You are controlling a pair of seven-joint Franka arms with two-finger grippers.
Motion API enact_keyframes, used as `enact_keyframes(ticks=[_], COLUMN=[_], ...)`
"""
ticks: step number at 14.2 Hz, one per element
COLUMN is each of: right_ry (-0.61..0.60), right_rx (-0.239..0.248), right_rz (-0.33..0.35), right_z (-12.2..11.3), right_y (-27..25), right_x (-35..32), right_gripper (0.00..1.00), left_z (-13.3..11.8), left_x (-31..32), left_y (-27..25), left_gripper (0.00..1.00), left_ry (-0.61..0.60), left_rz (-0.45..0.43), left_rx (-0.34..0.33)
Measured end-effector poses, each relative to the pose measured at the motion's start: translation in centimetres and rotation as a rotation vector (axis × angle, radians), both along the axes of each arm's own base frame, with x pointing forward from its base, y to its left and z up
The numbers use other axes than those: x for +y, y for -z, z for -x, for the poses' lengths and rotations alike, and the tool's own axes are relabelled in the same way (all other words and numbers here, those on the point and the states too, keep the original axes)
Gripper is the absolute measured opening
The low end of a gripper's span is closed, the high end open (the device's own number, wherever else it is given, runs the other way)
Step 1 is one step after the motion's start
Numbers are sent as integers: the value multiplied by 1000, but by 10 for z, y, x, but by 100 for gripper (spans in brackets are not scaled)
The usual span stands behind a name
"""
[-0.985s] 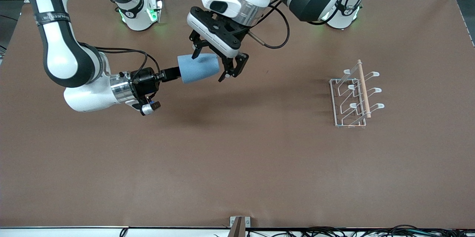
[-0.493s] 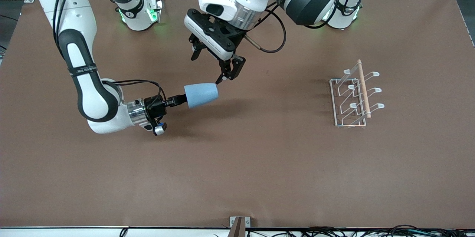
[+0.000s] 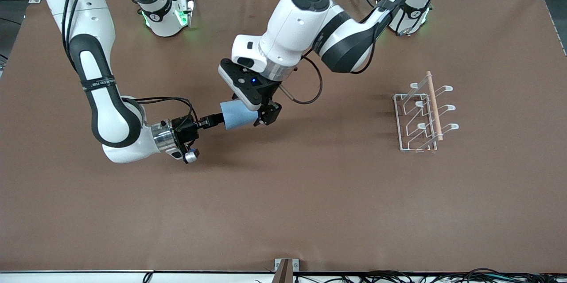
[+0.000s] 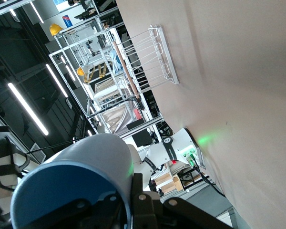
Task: Hang cup on cup holder
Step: 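Grasp the cup base with the left gripper from the right gripper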
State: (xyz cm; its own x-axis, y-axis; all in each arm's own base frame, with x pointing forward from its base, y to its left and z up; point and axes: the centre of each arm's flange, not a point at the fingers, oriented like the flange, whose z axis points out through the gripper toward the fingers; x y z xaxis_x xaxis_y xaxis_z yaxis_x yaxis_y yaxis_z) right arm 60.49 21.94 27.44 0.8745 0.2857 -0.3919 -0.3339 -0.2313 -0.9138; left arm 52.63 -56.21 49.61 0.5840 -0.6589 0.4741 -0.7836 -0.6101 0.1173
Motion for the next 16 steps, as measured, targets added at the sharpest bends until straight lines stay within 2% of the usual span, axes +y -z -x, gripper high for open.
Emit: enact_keyframes(ticks=[4,8,16], right_ry=[-1,0,0], right_rx=[0,1,5], right_rz=[0,3,8], right_z=[0,0,1], right_y=[0,1,5], right_x=[0,0,-1], right_gripper=[4,5,6], left_z=[12,12,23], left_x=[-11,-16,-32], left_y=[9,42,78], left_gripper=[99,96,96], left_ry=[28,64,125], left_rz=[-29,-102,-161], left_rx=[16,2,-4])
